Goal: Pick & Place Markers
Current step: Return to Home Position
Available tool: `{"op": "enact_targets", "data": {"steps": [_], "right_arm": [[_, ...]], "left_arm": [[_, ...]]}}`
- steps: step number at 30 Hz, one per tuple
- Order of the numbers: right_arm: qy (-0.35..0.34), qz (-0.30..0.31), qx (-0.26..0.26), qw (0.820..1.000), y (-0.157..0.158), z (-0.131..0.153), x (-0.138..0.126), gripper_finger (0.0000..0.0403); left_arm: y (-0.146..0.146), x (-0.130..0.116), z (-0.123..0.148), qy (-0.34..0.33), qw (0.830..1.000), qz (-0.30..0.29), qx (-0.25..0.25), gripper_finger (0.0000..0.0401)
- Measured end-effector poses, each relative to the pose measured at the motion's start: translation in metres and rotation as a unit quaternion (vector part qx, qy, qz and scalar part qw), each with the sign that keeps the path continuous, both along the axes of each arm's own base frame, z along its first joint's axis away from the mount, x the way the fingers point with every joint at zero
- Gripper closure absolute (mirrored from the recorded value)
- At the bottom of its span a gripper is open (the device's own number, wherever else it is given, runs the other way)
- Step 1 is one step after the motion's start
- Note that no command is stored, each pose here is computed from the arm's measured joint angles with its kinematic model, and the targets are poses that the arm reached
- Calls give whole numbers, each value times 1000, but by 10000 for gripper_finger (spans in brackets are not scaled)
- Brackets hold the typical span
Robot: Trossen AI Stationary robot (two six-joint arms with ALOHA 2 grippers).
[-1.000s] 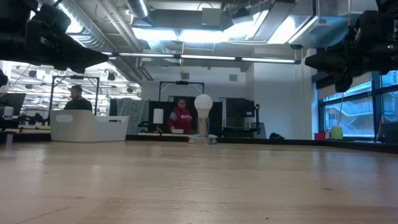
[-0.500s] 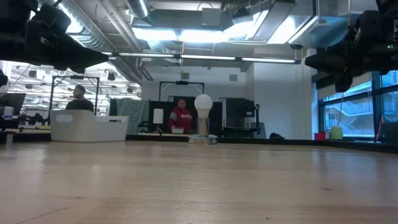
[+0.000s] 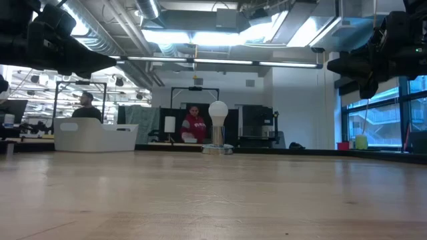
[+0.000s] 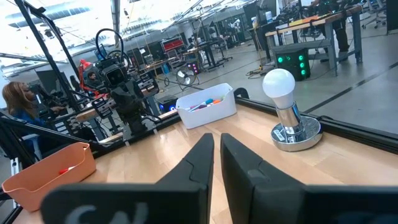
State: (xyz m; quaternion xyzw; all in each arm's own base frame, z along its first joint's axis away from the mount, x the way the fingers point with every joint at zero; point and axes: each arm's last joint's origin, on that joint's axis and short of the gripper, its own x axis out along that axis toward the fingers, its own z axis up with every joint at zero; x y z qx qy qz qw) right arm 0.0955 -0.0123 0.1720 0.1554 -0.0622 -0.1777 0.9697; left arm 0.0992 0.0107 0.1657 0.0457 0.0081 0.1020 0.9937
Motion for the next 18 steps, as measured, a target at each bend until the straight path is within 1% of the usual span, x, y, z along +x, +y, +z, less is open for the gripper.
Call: {"op": "enact_targets", "data": {"steps": [18], "right_arm": [[0, 0, 0, 1000, 0, 0, 0, 372]], "left_arm": [[0, 0, 0, 0, 1000, 0, 0, 393]]}}
